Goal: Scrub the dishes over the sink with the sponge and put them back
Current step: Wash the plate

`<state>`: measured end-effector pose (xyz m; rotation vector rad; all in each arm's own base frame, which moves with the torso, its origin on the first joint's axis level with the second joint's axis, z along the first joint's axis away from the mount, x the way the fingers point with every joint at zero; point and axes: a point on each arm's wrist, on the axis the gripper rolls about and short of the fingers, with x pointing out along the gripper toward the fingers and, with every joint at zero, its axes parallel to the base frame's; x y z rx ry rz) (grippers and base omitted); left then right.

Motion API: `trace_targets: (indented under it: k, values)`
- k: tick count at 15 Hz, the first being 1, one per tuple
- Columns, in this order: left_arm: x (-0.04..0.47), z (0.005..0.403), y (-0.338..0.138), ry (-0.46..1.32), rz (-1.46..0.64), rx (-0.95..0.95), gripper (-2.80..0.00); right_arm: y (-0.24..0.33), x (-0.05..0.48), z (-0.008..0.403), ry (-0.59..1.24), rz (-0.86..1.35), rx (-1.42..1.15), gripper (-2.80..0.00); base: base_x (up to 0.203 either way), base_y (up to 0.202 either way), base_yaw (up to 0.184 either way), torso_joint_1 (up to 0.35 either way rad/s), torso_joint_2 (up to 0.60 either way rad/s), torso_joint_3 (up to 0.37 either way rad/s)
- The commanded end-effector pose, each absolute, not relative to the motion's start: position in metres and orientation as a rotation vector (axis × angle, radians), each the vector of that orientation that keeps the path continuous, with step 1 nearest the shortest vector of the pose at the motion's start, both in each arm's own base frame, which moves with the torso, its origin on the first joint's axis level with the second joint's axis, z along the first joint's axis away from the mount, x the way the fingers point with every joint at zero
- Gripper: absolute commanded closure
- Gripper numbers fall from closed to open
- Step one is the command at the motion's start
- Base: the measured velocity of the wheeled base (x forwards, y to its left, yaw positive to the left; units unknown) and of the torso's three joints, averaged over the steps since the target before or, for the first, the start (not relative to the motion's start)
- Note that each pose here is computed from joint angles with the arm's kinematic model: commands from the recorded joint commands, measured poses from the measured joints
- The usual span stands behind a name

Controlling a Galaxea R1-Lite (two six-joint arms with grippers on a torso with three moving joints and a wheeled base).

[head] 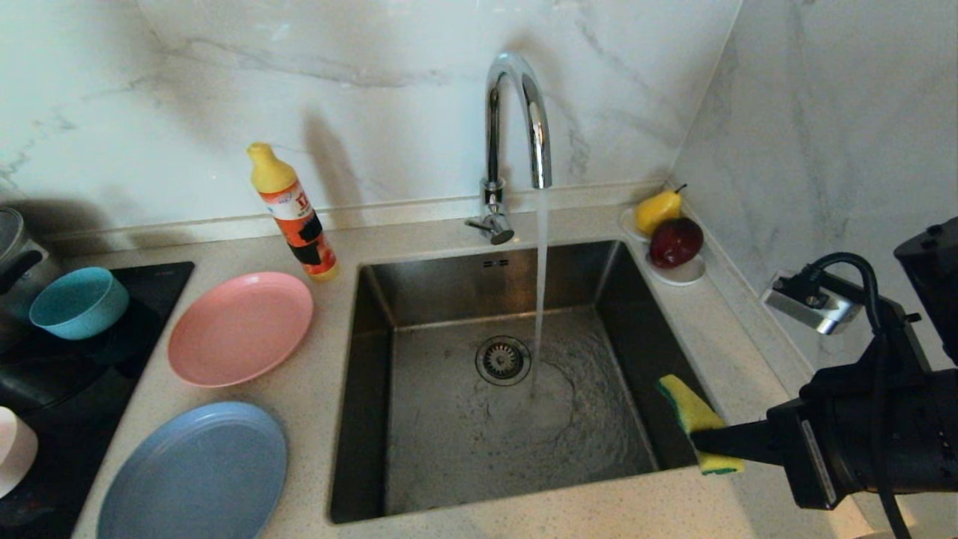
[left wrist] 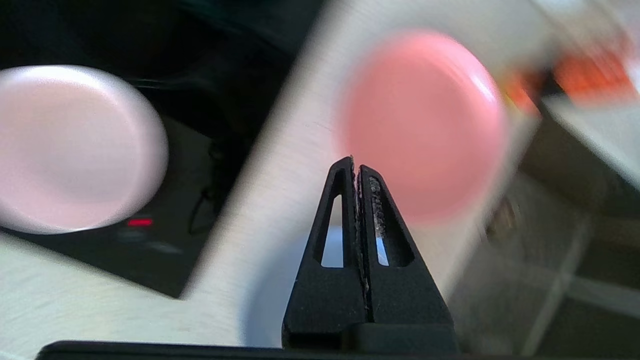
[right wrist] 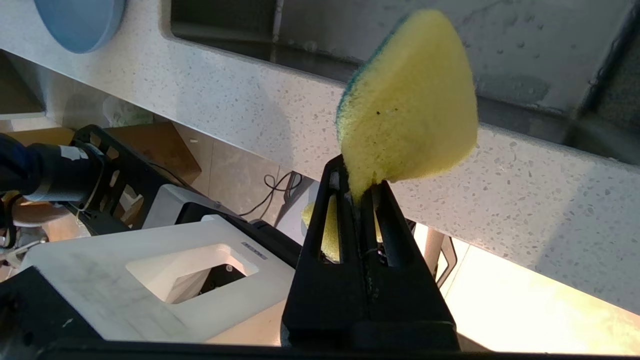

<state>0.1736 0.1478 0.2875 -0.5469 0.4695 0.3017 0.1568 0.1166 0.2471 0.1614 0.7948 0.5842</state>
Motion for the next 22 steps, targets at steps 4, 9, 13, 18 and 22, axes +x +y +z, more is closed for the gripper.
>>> trace_targets:
  k: [4,9,13,18,22]
  values:
    - [0.225,0.274,0.091,0.675,0.087,-0.442,0.0,0.117,0.158,0.245,0.805,0.582,0.16,0.0,0.0,0.0,0.0,0.0,0.0,0.0]
    - [0.276,0.238,0.087,0.777,0.133,-0.394,0.0,0.119,0.161,0.243,0.817,0.577,0.158,0.0,0.0,0.0,0.0,0.0,0.0,0.0]
    - [0.296,0.211,0.099,0.856,0.203,-0.408,-2.8,0.122,0.164,0.24,0.833,0.573,0.155,0.0,0.0,0.0,0.0,0.0,0.0,0.0]
    - [0.324,0.194,0.111,0.848,0.281,-0.517,-2.8,0.123,0.165,0.236,0.847,0.568,0.152,0.0,0.0,0.0,0.0,0.0,0.0,0.0]
    - [0.33,0.184,0.119,0.866,0.334,-0.514,-2.8,0.121,0.166,0.234,0.856,0.555,0.153,0.0,0.0,0.0,0.0,0.0,0.0,0.0]
